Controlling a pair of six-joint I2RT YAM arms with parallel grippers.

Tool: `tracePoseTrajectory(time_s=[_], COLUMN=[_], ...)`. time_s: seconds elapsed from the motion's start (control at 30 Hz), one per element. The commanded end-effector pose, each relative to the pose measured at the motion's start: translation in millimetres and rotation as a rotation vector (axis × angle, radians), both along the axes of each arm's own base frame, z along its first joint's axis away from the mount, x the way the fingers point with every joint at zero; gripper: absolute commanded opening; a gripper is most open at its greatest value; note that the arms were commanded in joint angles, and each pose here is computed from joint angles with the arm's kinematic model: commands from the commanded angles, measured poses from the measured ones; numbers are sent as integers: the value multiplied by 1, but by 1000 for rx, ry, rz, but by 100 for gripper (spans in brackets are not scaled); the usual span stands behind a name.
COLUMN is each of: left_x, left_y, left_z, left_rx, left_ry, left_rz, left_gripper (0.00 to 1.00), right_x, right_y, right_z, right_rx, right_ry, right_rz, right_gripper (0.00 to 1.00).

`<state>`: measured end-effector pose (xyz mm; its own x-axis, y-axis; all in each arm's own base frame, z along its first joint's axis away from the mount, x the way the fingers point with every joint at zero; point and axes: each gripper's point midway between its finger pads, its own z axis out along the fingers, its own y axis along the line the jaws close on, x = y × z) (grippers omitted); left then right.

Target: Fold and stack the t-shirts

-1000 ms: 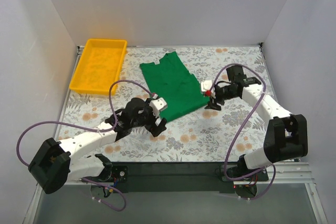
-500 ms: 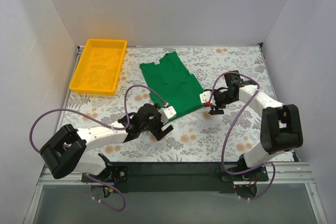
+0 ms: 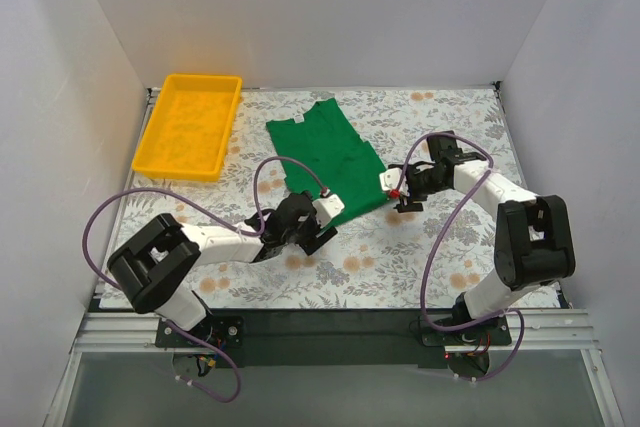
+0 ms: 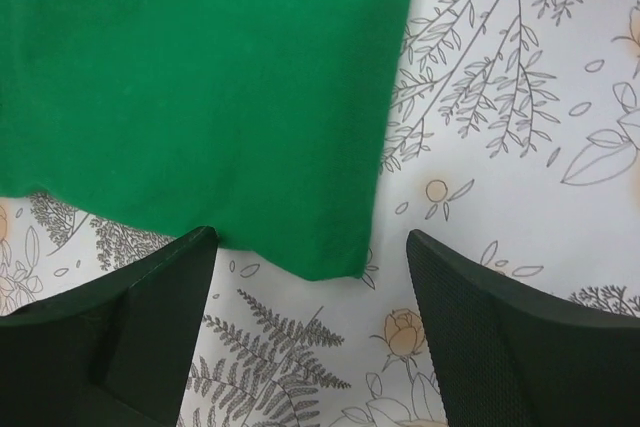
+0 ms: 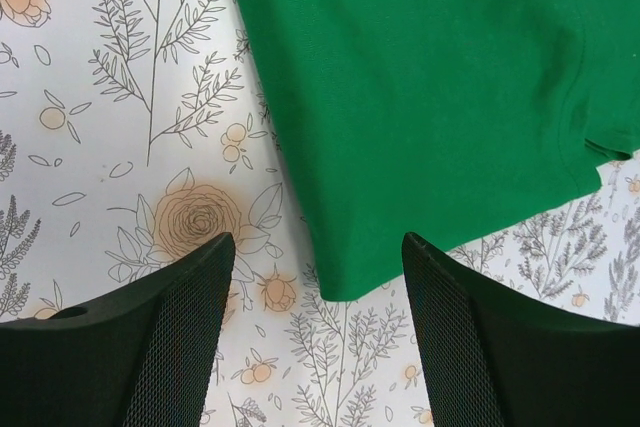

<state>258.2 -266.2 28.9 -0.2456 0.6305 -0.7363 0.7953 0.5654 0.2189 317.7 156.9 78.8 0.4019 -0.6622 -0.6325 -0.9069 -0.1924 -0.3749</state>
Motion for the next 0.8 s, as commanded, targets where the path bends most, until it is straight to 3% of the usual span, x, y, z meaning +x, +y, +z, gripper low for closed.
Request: tracePoseTrajectory(time_s=[0.0, 0.4, 0.63, 0.73, 0.77], left_x=[14, 17, 6, -2, -3], left_y=[-4, 10, 5, 3, 3], left_z=[7, -15, -22, -22, -21], left_rx=[15, 110, 92, 77, 73], left_ry=[-55, -63, -21, -16, -20], left_rz=[14, 25, -30, -71, -83], left_gripper=[74, 49, 37, 32, 30], right_x=[11, 36, 43, 44, 43], right_y=[11, 8, 12, 14, 13], right_z=[3, -29, -57, -63, -64], right_rx=[29, -86, -178, -182, -185], right_ry=[-19, -41, -49, -21, -16], right_rz=[32, 33, 31, 17, 16], right_gripper=[74, 72, 66, 53, 42])
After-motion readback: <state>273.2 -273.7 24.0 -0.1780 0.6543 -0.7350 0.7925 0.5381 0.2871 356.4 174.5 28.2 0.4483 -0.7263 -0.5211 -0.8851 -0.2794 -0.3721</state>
